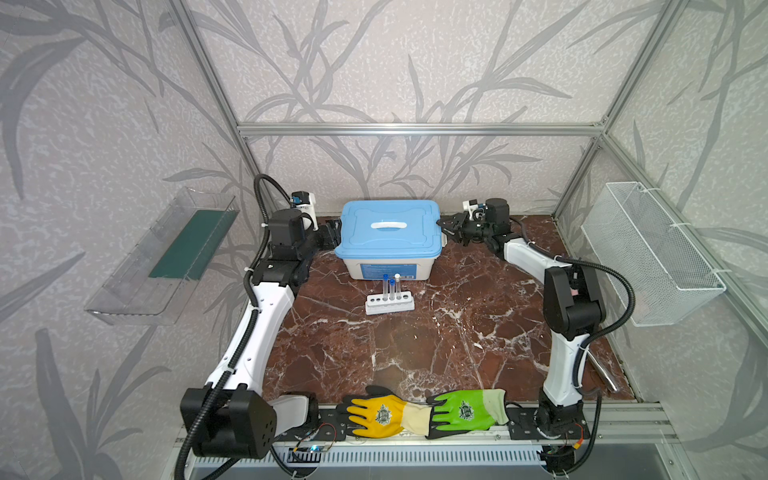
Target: Organize the chemistry lab equipment
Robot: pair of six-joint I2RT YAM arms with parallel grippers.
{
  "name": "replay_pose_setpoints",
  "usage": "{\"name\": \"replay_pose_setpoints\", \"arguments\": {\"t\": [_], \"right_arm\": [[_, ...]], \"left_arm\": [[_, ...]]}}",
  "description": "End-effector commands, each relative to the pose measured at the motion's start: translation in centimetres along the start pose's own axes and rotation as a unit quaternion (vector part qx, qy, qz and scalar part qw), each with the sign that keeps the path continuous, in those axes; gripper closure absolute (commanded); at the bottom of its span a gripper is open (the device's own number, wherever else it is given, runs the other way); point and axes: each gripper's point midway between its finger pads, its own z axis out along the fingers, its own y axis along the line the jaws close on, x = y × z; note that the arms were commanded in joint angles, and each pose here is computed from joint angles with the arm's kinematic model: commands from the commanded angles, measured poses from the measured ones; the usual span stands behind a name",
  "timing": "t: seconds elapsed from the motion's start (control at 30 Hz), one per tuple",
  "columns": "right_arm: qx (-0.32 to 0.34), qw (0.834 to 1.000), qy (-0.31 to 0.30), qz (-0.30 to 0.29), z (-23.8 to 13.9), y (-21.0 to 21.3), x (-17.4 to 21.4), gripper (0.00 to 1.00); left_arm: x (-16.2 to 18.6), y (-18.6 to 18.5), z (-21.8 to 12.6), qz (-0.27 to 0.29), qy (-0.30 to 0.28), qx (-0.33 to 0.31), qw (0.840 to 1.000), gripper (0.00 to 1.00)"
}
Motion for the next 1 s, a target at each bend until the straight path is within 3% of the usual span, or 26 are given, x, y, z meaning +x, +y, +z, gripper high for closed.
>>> {"name": "replay_pose_setpoints", "arguments": {"t": [0.0,0.43,0.77,0.97], "right_arm": [[0.035,0.999,-0.005,0.004,-0.6,-1.2,-0.1,0.68],[0.049,0.998,-0.005,-0.026,-1.1,-0.6,-0.2,0.67],[0.056,0.996,-0.005,-0.072,-2.3,1.2,-0.2,0.43],[0.074,0.990,-0.003,-0.122,-3.5,2.4,0.1,0.30]], "left_arm": [[-0.9,-0.5,-0.2,0.011,-0.006,0.004,1.000,0.38],[-0.5,-1.0,0.0,0.022,0.002,0.006,1.000,0.38],[1.7,-3.8,1.7,0.109,0.041,-0.001,0.993,0.37],[3.6,-5.1,3.6,0.124,0.063,0.009,0.990,0.38]]}}
